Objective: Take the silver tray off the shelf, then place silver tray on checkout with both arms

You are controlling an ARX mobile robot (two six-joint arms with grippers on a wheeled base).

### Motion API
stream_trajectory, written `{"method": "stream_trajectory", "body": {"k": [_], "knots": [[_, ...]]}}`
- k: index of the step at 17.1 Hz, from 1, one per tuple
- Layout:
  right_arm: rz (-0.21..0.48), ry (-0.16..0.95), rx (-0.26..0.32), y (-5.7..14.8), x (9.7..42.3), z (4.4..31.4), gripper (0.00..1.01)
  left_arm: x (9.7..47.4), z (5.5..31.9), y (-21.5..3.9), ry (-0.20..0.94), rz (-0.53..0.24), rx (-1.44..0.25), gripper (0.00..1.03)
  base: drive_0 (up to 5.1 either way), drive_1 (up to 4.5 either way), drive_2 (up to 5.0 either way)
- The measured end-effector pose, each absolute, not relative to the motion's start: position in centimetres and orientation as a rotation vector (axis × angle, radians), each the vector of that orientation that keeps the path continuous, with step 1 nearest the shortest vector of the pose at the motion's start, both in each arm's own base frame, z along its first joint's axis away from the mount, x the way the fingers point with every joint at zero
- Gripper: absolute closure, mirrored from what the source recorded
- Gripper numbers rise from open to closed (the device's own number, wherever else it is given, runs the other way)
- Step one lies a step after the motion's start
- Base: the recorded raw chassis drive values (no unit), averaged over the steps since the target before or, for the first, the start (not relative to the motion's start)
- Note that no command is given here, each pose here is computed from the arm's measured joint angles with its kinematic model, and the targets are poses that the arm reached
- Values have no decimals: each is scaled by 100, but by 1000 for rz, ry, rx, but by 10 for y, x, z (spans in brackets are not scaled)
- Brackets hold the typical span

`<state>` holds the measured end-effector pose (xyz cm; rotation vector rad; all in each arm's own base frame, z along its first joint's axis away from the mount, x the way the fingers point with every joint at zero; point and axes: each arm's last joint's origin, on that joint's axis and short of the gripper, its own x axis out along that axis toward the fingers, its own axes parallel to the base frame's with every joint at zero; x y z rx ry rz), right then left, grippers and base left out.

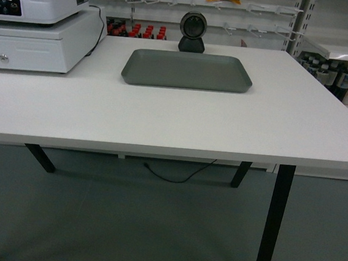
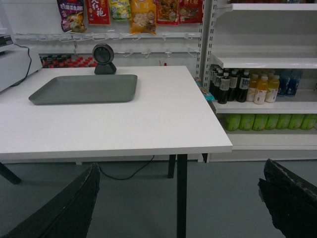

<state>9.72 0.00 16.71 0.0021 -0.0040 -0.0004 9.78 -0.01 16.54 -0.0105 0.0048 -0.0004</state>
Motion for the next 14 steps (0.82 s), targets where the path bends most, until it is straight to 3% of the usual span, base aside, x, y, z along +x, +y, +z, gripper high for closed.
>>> {"method": "stream_trajectory", "body": {"k": [14], "knots": [[0, -5, 2, 0, 97, 167, 3, 98, 166, 0, 4, 0, -10, 5, 0, 0, 0]]}}
